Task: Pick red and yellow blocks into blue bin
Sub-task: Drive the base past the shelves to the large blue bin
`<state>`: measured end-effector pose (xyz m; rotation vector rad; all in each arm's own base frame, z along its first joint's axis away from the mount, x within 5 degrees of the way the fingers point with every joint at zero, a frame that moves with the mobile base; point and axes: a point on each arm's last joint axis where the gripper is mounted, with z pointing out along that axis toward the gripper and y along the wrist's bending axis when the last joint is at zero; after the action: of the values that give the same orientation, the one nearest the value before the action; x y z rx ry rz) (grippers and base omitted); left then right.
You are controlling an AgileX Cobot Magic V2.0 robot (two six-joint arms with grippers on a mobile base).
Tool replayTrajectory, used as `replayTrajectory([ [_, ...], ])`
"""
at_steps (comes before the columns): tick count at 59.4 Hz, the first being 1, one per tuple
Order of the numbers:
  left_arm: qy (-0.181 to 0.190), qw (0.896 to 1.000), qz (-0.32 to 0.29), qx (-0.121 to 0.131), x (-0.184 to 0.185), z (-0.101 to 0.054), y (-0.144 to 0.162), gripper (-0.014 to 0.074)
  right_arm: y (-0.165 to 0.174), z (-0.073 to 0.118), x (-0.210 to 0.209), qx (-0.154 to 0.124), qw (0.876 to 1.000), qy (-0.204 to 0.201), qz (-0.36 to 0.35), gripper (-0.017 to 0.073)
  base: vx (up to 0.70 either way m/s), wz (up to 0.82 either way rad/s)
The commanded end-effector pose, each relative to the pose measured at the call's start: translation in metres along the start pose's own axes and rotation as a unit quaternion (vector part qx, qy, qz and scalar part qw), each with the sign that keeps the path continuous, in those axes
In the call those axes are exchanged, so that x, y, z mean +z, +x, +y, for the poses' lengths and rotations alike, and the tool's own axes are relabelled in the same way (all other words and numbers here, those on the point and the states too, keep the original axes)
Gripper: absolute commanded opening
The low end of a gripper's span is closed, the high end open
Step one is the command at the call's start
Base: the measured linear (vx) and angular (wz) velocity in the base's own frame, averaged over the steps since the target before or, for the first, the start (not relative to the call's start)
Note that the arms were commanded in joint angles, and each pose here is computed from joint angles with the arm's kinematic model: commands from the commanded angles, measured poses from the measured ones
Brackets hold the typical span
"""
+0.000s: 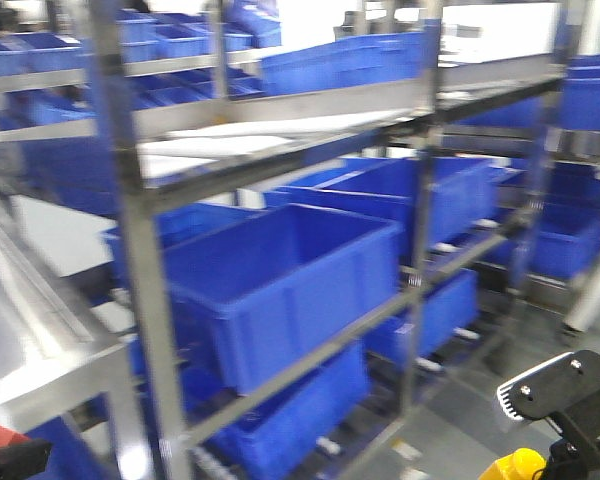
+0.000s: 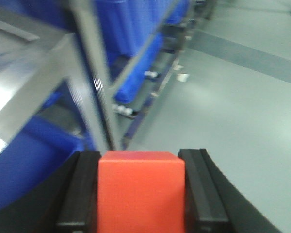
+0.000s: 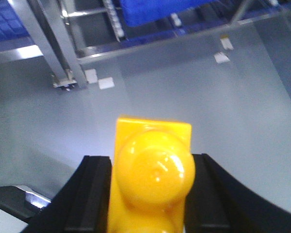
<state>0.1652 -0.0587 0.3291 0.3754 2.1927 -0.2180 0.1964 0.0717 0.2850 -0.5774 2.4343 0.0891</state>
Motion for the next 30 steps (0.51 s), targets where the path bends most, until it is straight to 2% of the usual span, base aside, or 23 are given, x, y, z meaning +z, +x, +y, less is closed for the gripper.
replayTrajectory([
  [1,0.002,0.999,-0.049,-0.002,-0.0063,-0.0011,-0.0127,0.0239,-0.012,-0.0025,-0.0116,-0.003,0.999,0.009,-0.053,0.0314,0.15,0.65],
  [30,0.002,0.999,-0.049,-0.002,-0.0063,-0.0011,-0.0127,0.0239,-0.012,-0.0025,-0.0116,-0.003,0.999,0.009,-0.053,0.0314,0.15,0.65],
])
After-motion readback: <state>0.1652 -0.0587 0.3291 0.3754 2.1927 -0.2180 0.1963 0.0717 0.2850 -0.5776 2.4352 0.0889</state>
